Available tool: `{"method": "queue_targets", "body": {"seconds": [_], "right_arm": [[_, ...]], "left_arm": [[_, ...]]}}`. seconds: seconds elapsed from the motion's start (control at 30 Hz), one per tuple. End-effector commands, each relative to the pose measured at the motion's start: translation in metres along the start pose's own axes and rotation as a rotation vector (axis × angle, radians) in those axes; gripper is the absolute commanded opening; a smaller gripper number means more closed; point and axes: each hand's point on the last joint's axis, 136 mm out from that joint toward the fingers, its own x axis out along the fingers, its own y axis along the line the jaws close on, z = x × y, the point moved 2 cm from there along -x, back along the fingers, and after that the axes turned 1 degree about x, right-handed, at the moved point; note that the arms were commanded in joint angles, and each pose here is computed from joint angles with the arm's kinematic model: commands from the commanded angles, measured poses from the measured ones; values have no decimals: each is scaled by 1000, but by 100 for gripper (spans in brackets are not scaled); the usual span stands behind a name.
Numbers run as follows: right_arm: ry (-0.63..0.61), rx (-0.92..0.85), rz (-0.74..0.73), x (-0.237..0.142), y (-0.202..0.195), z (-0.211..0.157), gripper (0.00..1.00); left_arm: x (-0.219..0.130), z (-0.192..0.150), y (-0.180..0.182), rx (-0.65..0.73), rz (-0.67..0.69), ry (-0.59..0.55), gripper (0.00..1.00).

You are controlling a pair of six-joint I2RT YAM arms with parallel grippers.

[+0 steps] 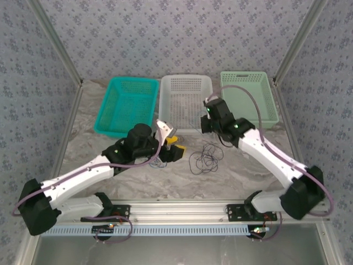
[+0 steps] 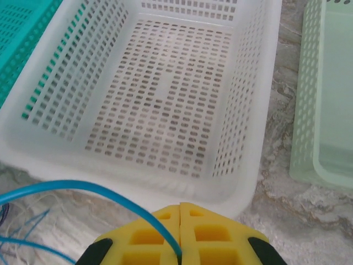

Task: Untangle the cables

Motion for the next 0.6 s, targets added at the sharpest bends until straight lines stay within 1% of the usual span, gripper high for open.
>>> {"method": "queue_targets", "body": {"seconds": [0.0,0.07,0.2,0.37,0.4,0.43,0.47,0.5,0.57], "right_arm": [[47,33,17,20,3,17,6],[78,45,39,38,6,22,5],[109,69,67,68,8,32,3],[152,85,87,98,10,32,4],[166,78,87,105,11,30,11],[175,71,84,109,11,29,25],[191,60,74,115,11,27,44],[198,50,71,118,10,26,60],[197,29,60,119,8,25,83]], "left_arm": [[-7,6,10,-18,70,-51,72],[-8,3,12,-28,78,-50,74],[-11,-2,16,-41,104,-44,75],[-13,-8,21,-51,130,-37,76],[-12,-9,22,-52,130,-34,77],[-12,-9,22,-52,132,-33,77],[-11,-10,23,-55,135,-29,77],[-11,-11,23,-58,135,-24,77],[-10,-14,24,-62,139,-11,77]]}}
